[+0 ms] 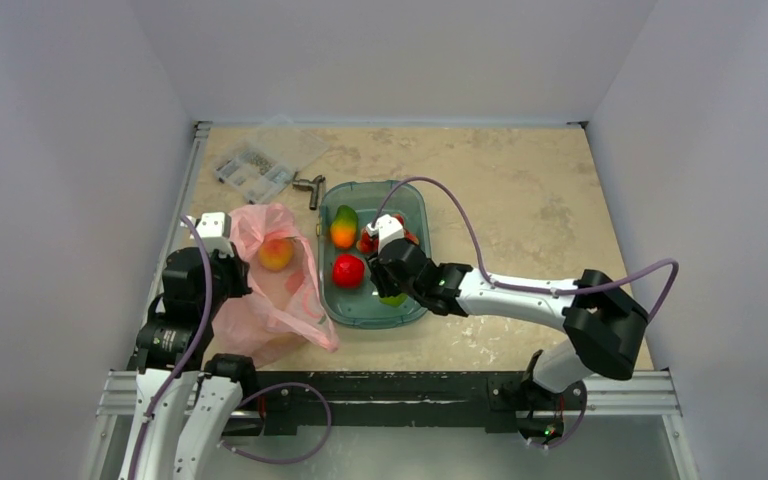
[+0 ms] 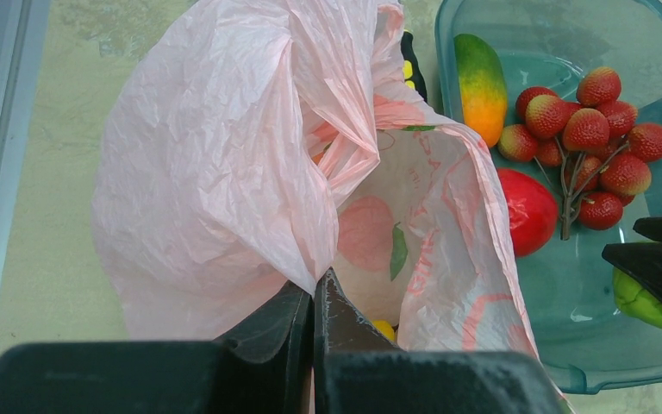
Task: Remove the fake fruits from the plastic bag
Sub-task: Place the fake fruit in the bin, then take out the fake fruit from the plastic bag.
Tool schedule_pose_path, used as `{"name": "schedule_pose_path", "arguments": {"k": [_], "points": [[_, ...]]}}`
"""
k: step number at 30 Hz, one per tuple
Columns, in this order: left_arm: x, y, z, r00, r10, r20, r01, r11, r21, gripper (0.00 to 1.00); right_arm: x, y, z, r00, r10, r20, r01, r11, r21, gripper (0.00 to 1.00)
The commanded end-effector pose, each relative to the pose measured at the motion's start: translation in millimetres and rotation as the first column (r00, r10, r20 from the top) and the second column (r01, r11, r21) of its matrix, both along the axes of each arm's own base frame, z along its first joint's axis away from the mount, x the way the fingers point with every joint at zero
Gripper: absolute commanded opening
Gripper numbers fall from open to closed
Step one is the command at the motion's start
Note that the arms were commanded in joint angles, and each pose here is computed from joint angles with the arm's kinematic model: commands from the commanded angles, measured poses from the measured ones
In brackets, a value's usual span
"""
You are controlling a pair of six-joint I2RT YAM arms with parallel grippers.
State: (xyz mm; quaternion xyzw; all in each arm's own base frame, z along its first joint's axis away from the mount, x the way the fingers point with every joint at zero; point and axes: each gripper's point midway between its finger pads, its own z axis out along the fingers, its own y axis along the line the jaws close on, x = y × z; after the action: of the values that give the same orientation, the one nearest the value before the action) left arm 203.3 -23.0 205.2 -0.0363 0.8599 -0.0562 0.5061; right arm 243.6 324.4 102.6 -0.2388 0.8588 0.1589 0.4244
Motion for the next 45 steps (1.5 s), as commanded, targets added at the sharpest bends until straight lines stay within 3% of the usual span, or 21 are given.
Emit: {"name": "schedule_pose_path", "arguments": {"k": [1, 10, 14, 22, 29, 35, 45], "points": [[2, 0, 11, 1.0, 0.001, 0.029, -0.001, 1.0, 0.002, 0.0, 8, -12, -4, 0.998, -0.046, 0.039, 0.048, 0.997, -0.064, 0.29], [3, 0, 11, 1.0, 0.002, 0.031, -0.002, 1.0, 0.002, 0.0, 11, -10, -1, 0.998, -0.043, 0.051, 0.046, 0.997, -0.062, 0.63], [3, 0, 11, 1.0, 0.001, 0.031, -0.001, 1.0, 0.001, 0.0, 14, 16, 26, 0.998, 0.002, 0.066, -0.004, 1.0, 0.029, 0.7], [4, -1, 12, 0.999, -0.004, 0.038, 0.004, 1.0, 0.002, 0.0, 4, 95, 88, 0.973, 0.168, 0.156, -0.2, 0.955, 0.218, 0.67], [7, -2, 9, 1.0, -0.01, 0.021, 0.01, 1.0, 0.002, 0.0, -13, 159, 112, 0.931, 0.296, 0.212, -0.352, 0.879, 0.322, 0.55], [8, -3, 7, 1.0, -0.014, 0.012, 0.014, 1.0, 0.002, 0.0, -22, 198, 114, 0.903, 0.352, 0.247, -0.42, 0.847, 0.327, 0.47], [8, -3, 7, 1.0, -0.017, 0.013, 0.017, 1.0, 0.002, 0.0, 11, 242, 70, 0.916, 0.313, 0.252, -0.375, 0.889, 0.261, 0.45]]}}
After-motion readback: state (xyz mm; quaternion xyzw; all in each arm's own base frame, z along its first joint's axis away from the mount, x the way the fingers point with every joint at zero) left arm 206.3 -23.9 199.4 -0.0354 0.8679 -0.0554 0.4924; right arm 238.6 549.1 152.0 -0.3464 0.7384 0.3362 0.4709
